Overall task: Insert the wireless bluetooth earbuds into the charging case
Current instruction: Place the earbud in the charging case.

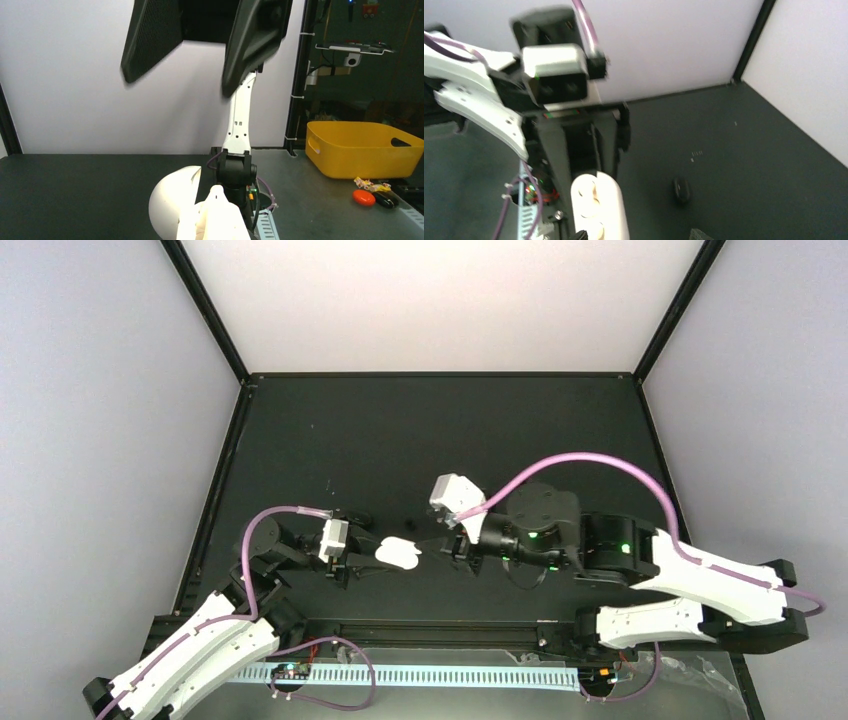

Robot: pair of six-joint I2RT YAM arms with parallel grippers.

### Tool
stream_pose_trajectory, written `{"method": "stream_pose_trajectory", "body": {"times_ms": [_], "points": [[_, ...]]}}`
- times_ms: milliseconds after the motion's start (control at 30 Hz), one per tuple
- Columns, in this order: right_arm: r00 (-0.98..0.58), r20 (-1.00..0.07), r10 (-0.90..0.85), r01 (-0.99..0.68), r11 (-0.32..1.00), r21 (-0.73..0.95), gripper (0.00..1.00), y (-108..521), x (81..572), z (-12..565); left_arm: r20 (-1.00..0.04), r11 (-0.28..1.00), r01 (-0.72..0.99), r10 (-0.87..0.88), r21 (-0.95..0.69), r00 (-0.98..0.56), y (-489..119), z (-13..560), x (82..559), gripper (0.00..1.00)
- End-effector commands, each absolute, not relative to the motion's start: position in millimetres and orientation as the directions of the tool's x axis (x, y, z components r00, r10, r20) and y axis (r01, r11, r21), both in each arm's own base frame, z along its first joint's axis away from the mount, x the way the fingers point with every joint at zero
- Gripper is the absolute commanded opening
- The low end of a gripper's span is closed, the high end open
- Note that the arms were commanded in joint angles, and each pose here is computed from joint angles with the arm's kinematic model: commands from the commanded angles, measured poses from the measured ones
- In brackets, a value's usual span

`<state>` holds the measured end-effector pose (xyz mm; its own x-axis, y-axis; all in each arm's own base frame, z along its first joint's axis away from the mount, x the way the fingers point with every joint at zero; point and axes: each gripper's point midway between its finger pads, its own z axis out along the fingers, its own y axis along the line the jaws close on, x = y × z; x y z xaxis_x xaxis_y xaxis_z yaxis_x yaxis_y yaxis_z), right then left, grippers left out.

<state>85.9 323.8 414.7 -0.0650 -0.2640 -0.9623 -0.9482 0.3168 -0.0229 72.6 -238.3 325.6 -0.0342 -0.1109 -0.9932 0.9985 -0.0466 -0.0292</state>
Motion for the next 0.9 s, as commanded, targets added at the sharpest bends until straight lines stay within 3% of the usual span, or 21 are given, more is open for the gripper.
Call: {"method": "stream_pose_trajectory", "body": {"times_ms": [0,867], "points": [[-0.126,-0.953,-0.274,-0.897,0.442,-0.009,0.53,324,110,395,-0.987,-0.046,0.999,-0.16,0.012,0.005,-235,346,68,0.01],[-0.122,-0.928,-0.352,-0.933,0.359,-0.014,0.58,343,100,367,-0.985,-0.016,1.0,-0.172,0.025,0.021,-234,349,72,0.02]]}}
